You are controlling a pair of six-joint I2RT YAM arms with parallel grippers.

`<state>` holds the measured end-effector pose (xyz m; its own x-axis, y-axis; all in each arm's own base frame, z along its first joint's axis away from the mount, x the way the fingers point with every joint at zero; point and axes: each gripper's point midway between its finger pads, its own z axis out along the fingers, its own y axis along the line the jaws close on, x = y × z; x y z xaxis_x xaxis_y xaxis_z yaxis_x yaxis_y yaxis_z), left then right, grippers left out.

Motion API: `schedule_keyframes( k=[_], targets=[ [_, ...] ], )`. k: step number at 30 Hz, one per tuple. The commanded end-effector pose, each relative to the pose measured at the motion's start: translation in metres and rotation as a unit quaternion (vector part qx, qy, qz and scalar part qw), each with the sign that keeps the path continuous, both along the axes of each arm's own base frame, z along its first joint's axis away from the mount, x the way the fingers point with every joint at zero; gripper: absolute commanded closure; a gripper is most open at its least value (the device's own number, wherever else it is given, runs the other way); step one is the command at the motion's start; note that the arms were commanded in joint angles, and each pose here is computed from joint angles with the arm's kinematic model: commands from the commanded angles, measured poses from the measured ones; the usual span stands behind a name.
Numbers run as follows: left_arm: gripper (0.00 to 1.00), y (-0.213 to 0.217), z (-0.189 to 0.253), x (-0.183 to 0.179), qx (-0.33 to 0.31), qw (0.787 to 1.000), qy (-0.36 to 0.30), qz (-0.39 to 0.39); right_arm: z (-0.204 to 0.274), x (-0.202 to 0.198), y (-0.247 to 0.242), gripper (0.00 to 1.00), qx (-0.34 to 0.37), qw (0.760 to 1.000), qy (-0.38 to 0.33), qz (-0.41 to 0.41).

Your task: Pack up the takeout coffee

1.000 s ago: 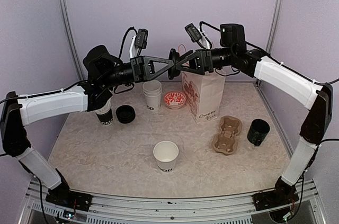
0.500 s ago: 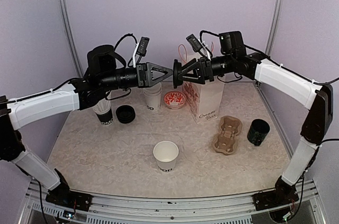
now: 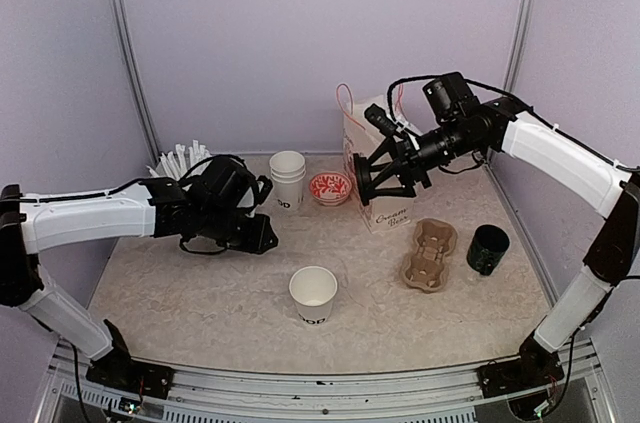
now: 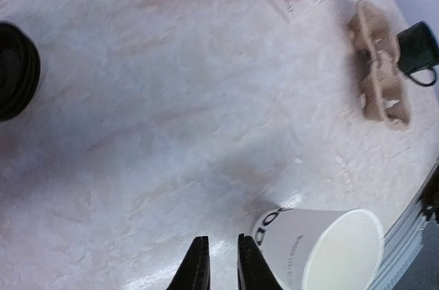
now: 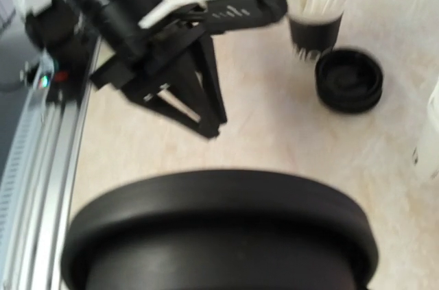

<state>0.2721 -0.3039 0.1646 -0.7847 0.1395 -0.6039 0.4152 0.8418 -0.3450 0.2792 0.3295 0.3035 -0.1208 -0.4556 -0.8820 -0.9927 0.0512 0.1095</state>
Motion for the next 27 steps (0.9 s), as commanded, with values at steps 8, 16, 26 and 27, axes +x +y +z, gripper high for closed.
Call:
schedule_keyframes(
  k=[8,16,26,27],
  targets=[
    [0.87,0.009,-0.091,-0.058,0.082,0.988,0.126,-0.031,-0.036,-0.045,-0.002,0.29,-0.098,0.992,-0.041,0.061],
    [0.88,-0.038,-0.111,-0.086,0.04,0.98,0.166,-0.107,-0.066,-0.069,0.01,0.3,-0.138,0.986,-0.026,0.095],
    [0.88,-0.079,-0.116,-0.075,0.0,0.98,0.156,-0.123,-0.097,-0.085,0.009,0.31,-0.209,0.971,-0.046,0.107],
    [0.88,-0.083,-0.117,-0.073,-0.002,0.98,0.154,-0.123,-0.1,-0.086,0.009,0.31,-0.216,0.969,-0.046,0.109]
  ],
)
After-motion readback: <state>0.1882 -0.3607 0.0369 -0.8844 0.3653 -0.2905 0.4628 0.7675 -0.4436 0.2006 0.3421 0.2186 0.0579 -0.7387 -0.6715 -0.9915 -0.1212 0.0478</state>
